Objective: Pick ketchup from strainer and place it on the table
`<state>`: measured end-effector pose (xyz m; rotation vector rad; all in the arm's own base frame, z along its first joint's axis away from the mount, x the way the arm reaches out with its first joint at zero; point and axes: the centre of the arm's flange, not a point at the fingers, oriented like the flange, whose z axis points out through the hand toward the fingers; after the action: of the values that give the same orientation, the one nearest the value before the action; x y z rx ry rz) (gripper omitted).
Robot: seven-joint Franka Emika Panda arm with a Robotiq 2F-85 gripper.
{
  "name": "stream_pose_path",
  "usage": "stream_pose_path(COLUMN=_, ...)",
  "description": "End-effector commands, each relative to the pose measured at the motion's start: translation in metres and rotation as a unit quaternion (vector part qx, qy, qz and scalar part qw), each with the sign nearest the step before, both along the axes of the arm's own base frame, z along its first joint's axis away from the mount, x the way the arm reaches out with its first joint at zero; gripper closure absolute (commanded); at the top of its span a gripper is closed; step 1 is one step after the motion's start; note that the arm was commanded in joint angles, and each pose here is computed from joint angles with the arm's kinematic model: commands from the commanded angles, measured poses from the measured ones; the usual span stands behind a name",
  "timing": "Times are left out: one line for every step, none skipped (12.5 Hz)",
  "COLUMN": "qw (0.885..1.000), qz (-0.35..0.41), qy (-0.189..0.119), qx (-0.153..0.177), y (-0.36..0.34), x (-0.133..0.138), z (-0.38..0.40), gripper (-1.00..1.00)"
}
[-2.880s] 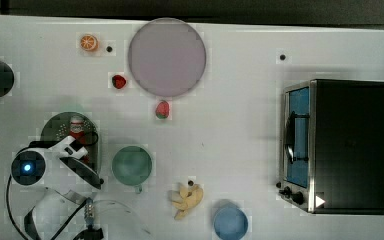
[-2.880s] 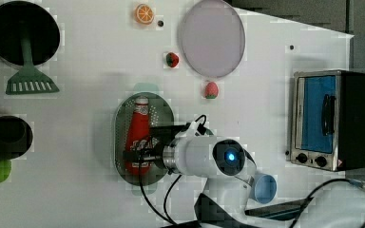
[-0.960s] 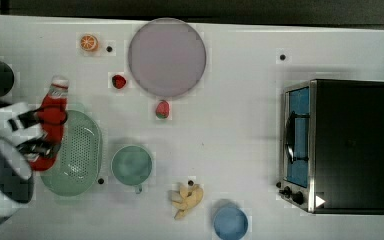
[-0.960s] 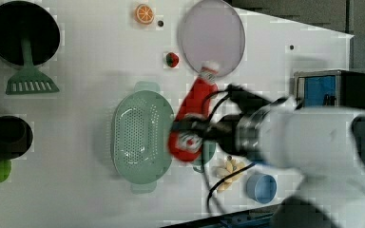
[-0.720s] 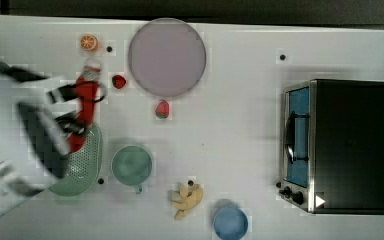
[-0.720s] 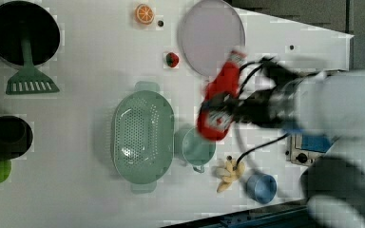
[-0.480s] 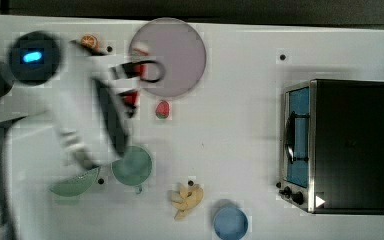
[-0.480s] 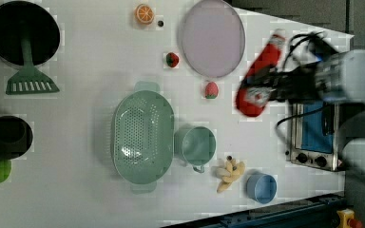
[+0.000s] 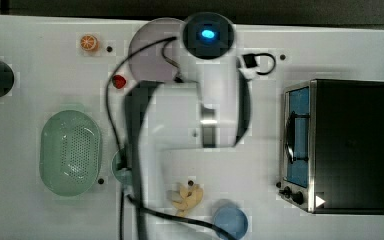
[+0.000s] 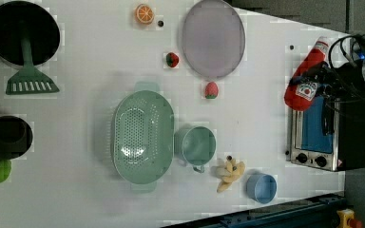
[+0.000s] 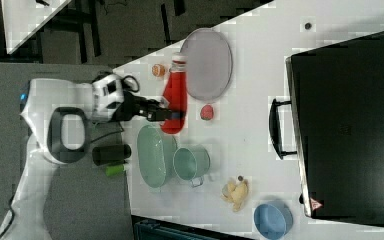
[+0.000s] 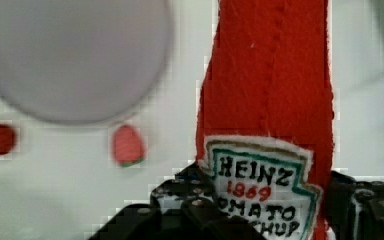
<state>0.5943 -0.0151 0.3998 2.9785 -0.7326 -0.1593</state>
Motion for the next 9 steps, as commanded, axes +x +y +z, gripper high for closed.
stream_pose_path(qw=0.999, qz=0.051, qy=-0.011, qx=0.006, y=-0.007, x=-0.012, z=-0.018, gripper=-0.19)
stream_pose_path(qw=0.999, qz=0.047, qy=-0.021, qx=0.005, y=-0.013, x=-0.017, z=-0.036, gripper=-0.19)
stream_pose_path(qw=0.999, qz=0.046, qy=-0.028, qx=0.007, y=-0.015, x=-0.025, z=-0.056, gripper=-0.19)
stream_pose_path(qw=0.998, qz=0.046, qy=-0.031, qx=0.009, y=-0.016, x=-0.034, z=-0.078, gripper=-0.19)
stream_pose_path(qw=0.998, qz=0.046, qy=-0.033, qx=0.012, y=-0.015, x=-0.043, z=-0.100, gripper=-0.19)
stream_pose_path(qw=0.998, qz=0.047, qy=-0.031, qx=0.016, y=-0.014, x=-0.050, z=-0.121, gripper=-0.19)
stream_pose_path(qw=0.998, qz=0.046, qy=-0.024, qx=0.020, y=-0.013, x=-0.058, z=-0.143, gripper=-0.19)
stream_pose_path(qw=0.998, qz=0.046, qy=-0.019, qx=0.025, y=-0.013, x=-0.064, z=-0.162, gripper=-0.26)
stream_pose_path(qw=0.998, qz=0.045, qy=-0.018, qx=0.029, y=-0.013, x=-0.067, z=-0.180, gripper=-0.45)
